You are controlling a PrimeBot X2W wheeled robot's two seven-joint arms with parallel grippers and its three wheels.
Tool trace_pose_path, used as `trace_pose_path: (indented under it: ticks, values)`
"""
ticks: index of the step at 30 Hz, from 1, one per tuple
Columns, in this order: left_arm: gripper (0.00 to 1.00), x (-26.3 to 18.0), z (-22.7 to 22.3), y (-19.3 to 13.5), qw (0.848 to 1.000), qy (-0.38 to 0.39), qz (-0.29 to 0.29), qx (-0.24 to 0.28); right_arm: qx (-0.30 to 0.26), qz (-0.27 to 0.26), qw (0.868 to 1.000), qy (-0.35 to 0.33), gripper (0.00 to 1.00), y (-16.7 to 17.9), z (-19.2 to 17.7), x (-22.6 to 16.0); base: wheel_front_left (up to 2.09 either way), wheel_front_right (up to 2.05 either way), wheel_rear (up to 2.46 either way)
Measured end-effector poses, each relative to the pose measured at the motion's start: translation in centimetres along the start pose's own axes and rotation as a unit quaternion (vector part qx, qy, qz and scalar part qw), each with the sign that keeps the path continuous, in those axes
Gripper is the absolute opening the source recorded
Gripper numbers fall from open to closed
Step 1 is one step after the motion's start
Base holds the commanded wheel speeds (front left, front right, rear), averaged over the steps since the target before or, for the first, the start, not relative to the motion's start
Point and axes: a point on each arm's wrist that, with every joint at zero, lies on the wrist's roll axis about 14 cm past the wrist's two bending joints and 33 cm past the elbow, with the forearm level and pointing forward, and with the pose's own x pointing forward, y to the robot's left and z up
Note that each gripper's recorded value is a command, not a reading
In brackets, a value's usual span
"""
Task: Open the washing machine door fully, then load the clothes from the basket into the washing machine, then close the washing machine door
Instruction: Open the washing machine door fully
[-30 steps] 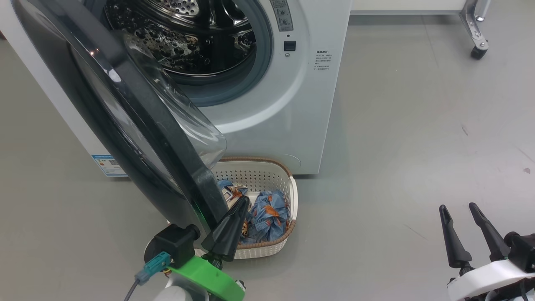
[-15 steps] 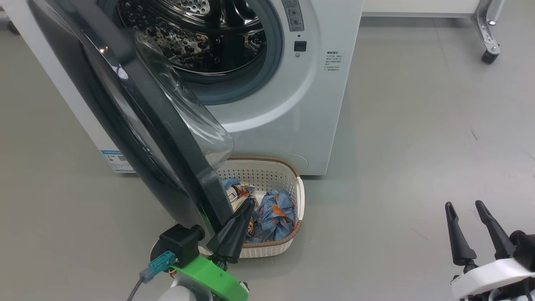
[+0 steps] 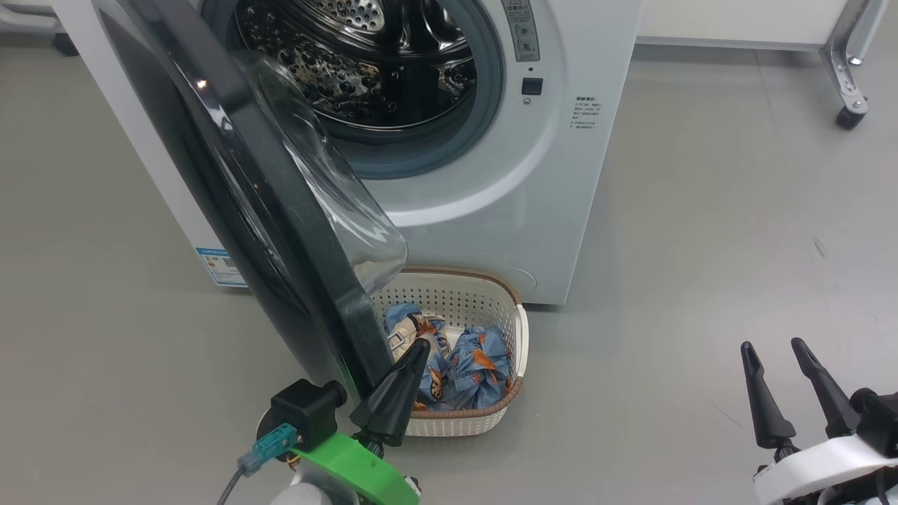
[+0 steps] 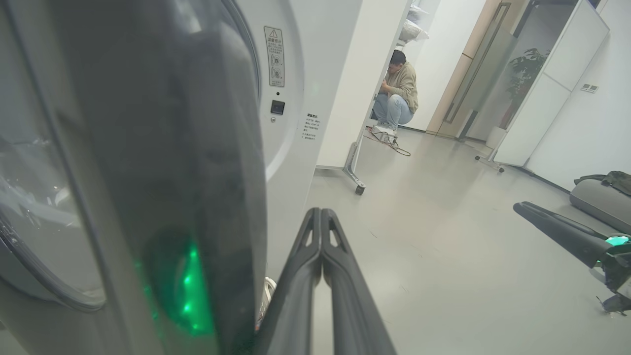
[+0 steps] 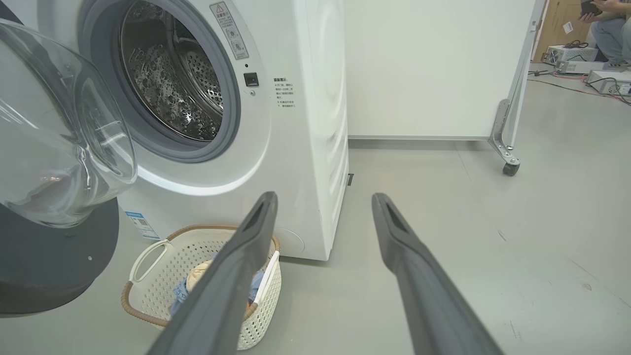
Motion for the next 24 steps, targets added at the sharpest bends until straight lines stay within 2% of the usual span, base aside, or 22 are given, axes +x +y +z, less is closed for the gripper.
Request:
trace_pose_path:
  ticks: [24]
  values:
    - [0.0, -3.2, 2.3, 3.1, 0.997, -0.039, 0.071, 0.019, -0.005, 0.043, 0.999, 0.007, 1.0, 2.5, -0.3, 0.7, 0.0, 0.0, 0.0]
